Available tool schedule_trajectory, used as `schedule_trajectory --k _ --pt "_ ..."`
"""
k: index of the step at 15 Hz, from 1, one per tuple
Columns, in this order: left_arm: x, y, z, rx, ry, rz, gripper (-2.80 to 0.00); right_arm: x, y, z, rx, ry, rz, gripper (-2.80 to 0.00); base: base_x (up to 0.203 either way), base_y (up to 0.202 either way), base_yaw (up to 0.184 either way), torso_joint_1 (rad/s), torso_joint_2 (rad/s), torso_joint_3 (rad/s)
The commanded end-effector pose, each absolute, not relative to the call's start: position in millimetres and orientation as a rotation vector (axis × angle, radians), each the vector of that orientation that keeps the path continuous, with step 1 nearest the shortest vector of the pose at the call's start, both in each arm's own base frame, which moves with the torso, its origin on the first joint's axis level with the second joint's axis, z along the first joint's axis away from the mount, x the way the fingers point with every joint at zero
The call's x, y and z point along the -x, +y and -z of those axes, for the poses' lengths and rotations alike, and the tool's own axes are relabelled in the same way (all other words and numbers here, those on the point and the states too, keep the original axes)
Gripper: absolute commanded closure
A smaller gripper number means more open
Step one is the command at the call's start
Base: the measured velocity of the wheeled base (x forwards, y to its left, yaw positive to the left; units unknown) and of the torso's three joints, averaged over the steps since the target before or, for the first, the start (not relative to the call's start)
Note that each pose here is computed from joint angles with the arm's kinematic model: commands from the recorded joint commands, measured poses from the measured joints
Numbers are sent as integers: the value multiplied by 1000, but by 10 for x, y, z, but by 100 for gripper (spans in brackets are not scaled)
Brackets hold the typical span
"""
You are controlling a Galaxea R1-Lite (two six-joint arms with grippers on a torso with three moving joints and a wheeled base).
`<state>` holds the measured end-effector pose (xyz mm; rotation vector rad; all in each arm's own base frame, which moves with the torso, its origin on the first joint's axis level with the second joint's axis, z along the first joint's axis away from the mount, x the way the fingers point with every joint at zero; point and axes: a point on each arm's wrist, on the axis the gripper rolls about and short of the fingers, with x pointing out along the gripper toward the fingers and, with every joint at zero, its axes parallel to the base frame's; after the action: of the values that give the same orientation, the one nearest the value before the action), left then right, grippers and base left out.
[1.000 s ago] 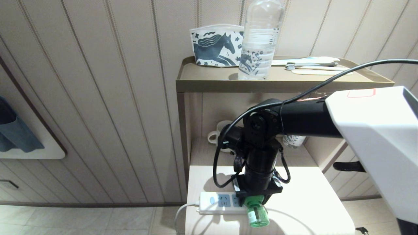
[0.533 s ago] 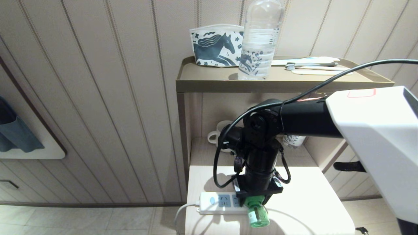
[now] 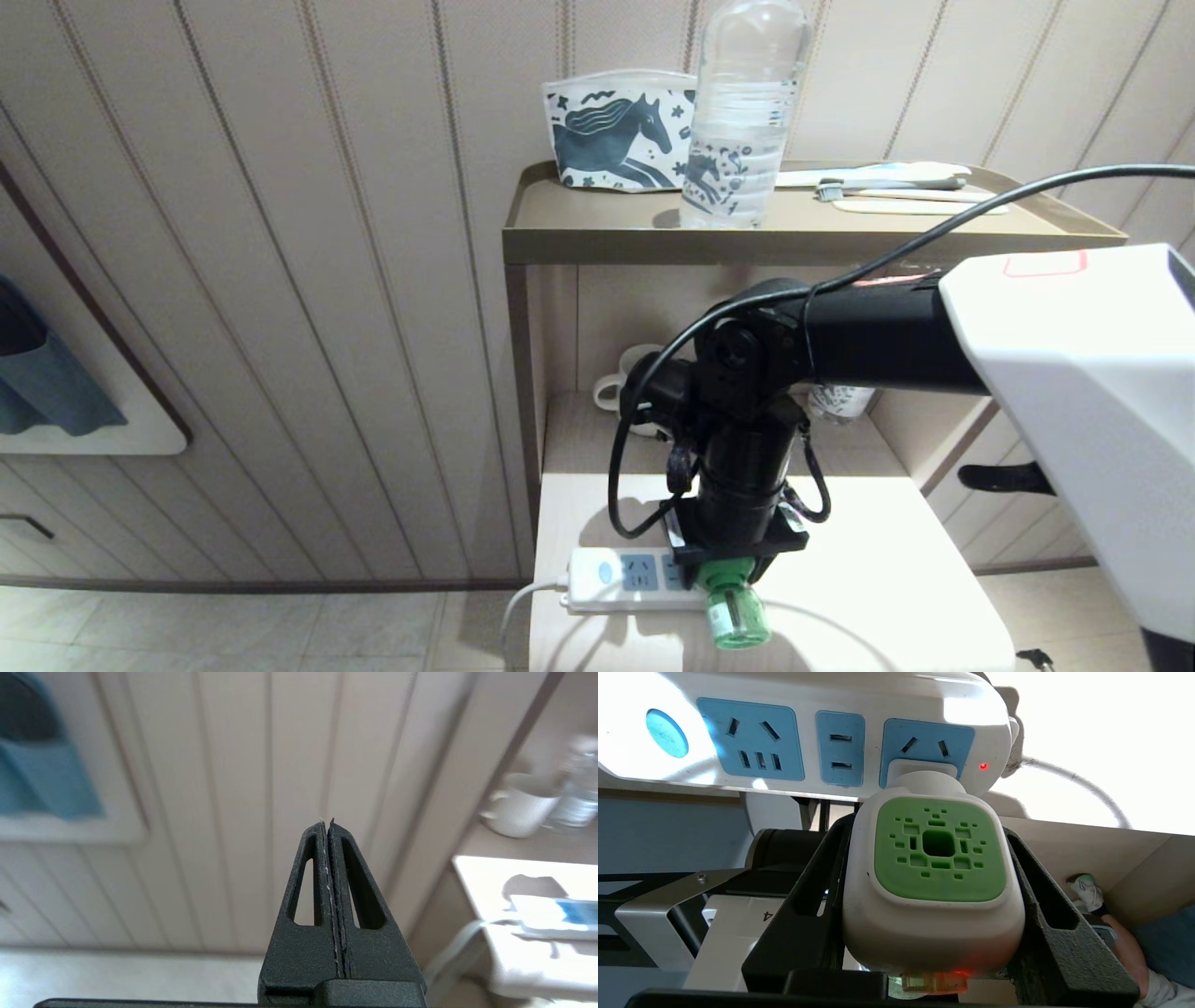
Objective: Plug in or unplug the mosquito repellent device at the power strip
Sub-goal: Hold the socket with your left hand and unplug it with your right hand
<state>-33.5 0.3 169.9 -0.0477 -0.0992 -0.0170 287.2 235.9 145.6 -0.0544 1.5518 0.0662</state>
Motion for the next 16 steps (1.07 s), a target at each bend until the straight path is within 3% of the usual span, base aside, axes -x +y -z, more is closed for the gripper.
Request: schedule_trajectory --k 1,5,9,16 --pt "-117 -10 -1964 111 110 58 0 -2844 2331 -1557 42 1530 -72 0 0 0 0 0 0 0" --pt "-960 -107 -2003 236 442 219 0 -2831 2314 -1600 35 1522 -75 0 0 0 0 0 0 0" --pt "-1680 -227 -2047 489 645 425 0 -2835 2310 -1611 33 1518 -77 0 0 0 0 0 0 0" --pt "-1985 -526 -1898 571 833 636 0 -2879 2339 -1582 29 1516 -78 0 0 0 0 0 0 0"
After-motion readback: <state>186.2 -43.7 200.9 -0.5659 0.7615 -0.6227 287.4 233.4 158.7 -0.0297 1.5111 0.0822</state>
